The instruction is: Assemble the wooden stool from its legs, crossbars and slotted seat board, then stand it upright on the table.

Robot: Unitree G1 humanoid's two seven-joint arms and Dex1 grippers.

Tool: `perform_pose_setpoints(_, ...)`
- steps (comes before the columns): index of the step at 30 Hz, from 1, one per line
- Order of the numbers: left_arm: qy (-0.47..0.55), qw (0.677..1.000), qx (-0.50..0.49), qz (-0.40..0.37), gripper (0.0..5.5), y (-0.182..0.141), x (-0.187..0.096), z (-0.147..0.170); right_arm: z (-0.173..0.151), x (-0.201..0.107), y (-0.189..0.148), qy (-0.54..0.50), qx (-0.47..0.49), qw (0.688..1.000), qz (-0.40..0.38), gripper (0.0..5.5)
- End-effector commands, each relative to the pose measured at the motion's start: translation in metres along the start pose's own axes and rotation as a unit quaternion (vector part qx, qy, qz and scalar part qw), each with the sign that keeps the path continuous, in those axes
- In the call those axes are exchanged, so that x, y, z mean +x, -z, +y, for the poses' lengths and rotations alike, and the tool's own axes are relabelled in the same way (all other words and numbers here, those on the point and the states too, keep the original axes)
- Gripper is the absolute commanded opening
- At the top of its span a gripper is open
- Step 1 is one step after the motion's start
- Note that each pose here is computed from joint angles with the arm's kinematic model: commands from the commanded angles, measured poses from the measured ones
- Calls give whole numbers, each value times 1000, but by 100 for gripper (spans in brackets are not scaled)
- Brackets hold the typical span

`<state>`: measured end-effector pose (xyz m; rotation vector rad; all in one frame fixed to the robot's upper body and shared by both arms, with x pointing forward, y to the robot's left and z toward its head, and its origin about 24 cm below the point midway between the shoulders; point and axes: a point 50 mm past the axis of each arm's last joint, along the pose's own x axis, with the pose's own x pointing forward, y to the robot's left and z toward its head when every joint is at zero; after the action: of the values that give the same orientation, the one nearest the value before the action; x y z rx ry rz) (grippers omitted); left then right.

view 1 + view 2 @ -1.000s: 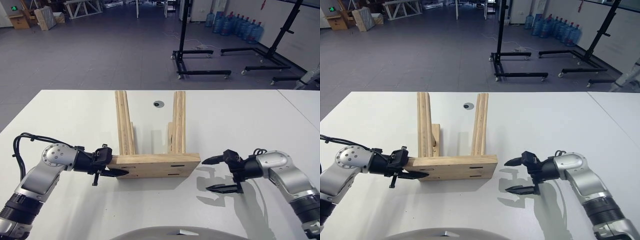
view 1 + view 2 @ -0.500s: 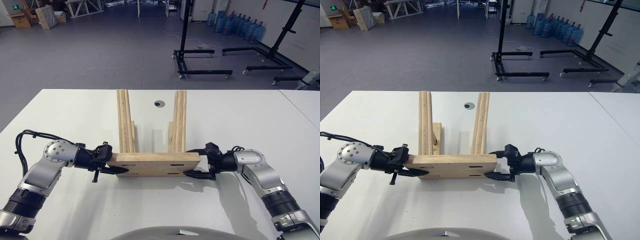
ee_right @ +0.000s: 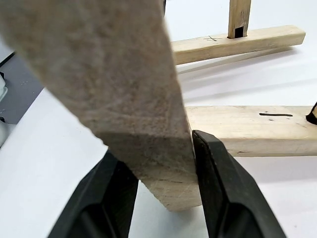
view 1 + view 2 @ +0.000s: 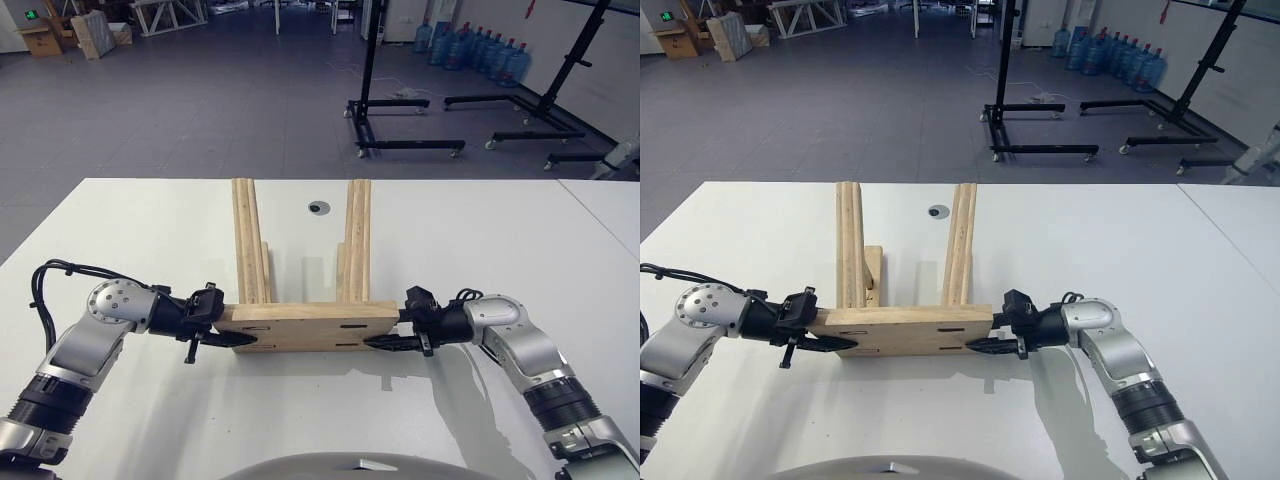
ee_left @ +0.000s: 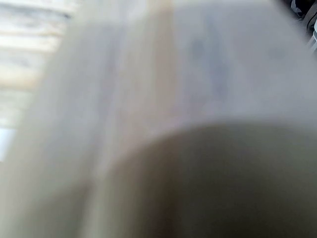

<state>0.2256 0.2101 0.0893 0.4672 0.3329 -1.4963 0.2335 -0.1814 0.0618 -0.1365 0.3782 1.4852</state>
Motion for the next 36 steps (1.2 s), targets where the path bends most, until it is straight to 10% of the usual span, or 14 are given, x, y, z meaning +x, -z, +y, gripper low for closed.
perform_pose_setpoints(1,66,997,-30,-40,128,-14,3,-18,7,2,-28,-24,4,999,-48,155)
perform_pose_setpoints(12,57,934,-155,-315,128,-130,-58,-11,28,-48,-135,-176,238,948,-115,148)
perform_pose_setpoints(24,-128,885,-340,-290,128,-155,-89,77,-46,-55,-218,-115,366,908,-167,142)
perform_pose_setpoints(36,98,818,-523,-219,128,-123,-60,55,-23,-68,-167,-204,489,832,-164,140)
